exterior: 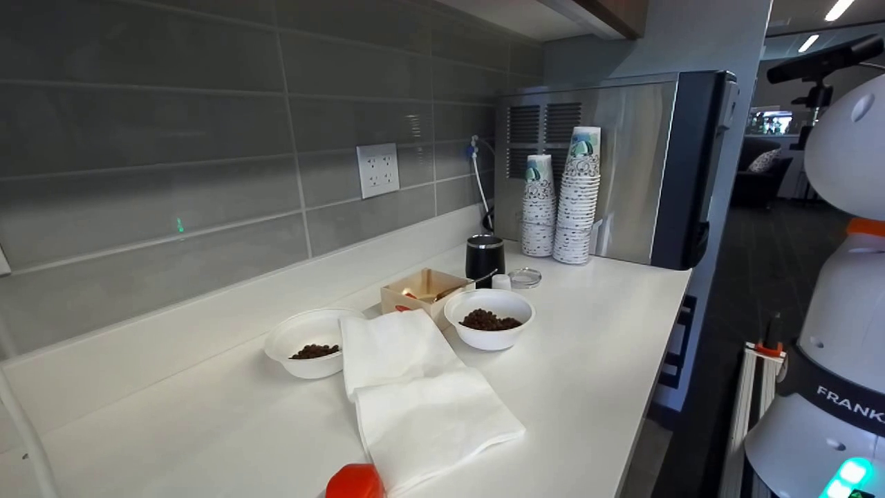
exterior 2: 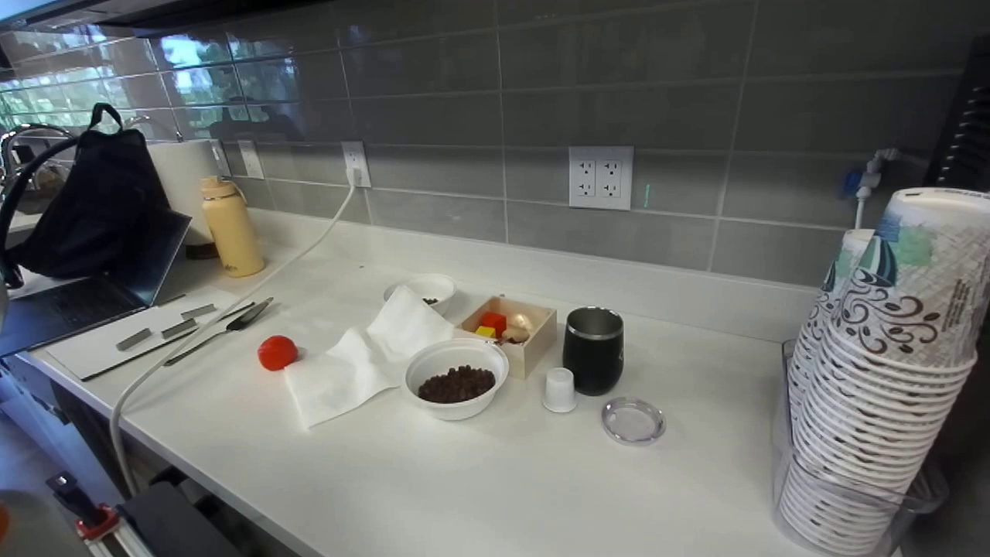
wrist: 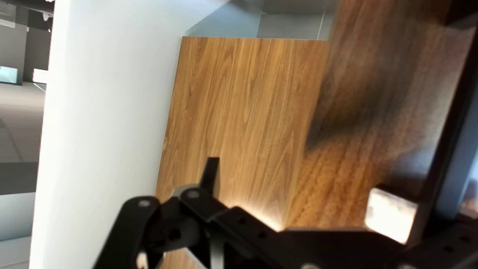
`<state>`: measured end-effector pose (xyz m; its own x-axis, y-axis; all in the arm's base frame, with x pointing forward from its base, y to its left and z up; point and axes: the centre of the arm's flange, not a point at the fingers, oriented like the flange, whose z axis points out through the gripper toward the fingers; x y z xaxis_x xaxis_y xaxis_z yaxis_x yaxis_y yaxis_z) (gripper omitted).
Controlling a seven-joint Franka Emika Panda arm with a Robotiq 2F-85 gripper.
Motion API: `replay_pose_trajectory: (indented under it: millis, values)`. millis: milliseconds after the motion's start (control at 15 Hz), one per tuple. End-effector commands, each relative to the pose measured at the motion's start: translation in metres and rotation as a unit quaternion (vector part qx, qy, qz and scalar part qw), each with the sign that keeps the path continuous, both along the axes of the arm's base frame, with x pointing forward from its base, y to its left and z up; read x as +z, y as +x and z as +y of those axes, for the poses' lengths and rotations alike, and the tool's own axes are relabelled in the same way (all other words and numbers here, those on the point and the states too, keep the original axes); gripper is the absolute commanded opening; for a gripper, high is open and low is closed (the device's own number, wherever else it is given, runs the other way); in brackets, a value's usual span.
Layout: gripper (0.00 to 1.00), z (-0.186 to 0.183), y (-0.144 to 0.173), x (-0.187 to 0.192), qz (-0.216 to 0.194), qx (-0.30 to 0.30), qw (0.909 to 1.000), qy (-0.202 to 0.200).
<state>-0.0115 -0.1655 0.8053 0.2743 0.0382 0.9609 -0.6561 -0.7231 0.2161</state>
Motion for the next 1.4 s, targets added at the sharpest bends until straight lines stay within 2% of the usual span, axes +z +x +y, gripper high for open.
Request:
replay_pose_trajectory:
  millis: [0, 800, 1333]
  values:
    - [1.00, -0.002, -0.027, -0.036, 0.044, -0.026, 0.9987, 0.003]
    - [1.00, 0.015, -0.036, -0.040, 0.054, -0.021, 0.9983, -0.005]
    - [1.00, -0.004, -0.014, -0.006, 0.063, 0.042, 0.9971, 0.000]
